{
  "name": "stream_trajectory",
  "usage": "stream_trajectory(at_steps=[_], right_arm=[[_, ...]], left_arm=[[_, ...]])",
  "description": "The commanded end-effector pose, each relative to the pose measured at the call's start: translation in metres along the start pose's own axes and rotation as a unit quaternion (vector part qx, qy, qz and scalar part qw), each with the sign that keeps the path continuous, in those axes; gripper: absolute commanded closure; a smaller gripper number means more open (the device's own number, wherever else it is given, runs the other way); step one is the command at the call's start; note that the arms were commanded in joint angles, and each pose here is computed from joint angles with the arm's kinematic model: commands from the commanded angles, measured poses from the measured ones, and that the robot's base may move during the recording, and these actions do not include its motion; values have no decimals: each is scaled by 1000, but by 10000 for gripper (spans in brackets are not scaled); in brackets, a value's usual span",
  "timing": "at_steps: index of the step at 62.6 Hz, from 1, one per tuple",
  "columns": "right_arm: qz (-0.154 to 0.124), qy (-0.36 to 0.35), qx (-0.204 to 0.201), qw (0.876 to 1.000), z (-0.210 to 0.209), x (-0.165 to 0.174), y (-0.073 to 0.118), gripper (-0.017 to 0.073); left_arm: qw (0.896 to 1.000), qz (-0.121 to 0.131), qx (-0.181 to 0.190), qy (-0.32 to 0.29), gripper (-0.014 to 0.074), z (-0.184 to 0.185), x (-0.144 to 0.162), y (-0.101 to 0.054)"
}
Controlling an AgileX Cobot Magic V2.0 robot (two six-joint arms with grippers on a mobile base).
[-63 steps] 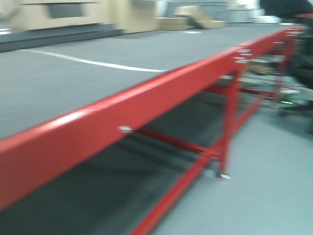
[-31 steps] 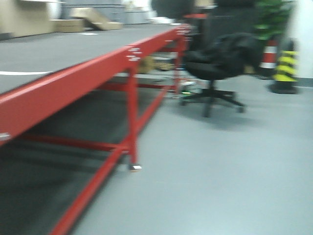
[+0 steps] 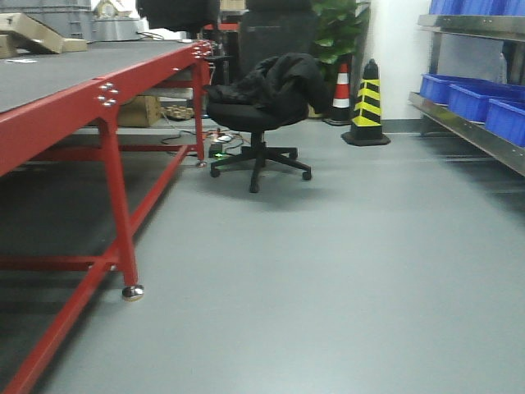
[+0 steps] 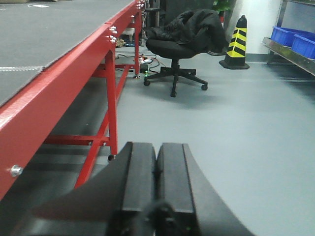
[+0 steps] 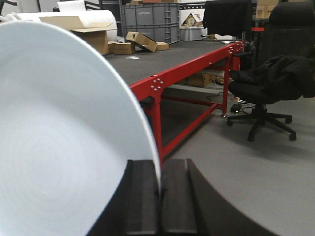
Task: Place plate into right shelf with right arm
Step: 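Drive the base to the steel shelf holding the plate in the right gripper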
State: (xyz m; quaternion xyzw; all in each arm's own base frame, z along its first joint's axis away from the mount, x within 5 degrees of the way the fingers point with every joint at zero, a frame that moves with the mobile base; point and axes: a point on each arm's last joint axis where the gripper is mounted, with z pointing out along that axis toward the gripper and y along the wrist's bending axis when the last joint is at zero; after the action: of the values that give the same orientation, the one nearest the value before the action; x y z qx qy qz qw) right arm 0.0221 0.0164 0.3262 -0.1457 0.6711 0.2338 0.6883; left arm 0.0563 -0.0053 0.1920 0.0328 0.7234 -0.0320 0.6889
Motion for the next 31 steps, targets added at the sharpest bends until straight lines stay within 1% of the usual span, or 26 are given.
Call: stream_trajectory(at_steps=[1, 31], right_arm=[[3, -58, -1, 998, 0, -17, 1, 489], [3, -58, -1, 998, 0, -17, 1, 489]], left_arm=[[999, -4, 2, -41, 640, 0, -5, 0], [999, -4, 2, -41, 640, 0, -5, 0]])
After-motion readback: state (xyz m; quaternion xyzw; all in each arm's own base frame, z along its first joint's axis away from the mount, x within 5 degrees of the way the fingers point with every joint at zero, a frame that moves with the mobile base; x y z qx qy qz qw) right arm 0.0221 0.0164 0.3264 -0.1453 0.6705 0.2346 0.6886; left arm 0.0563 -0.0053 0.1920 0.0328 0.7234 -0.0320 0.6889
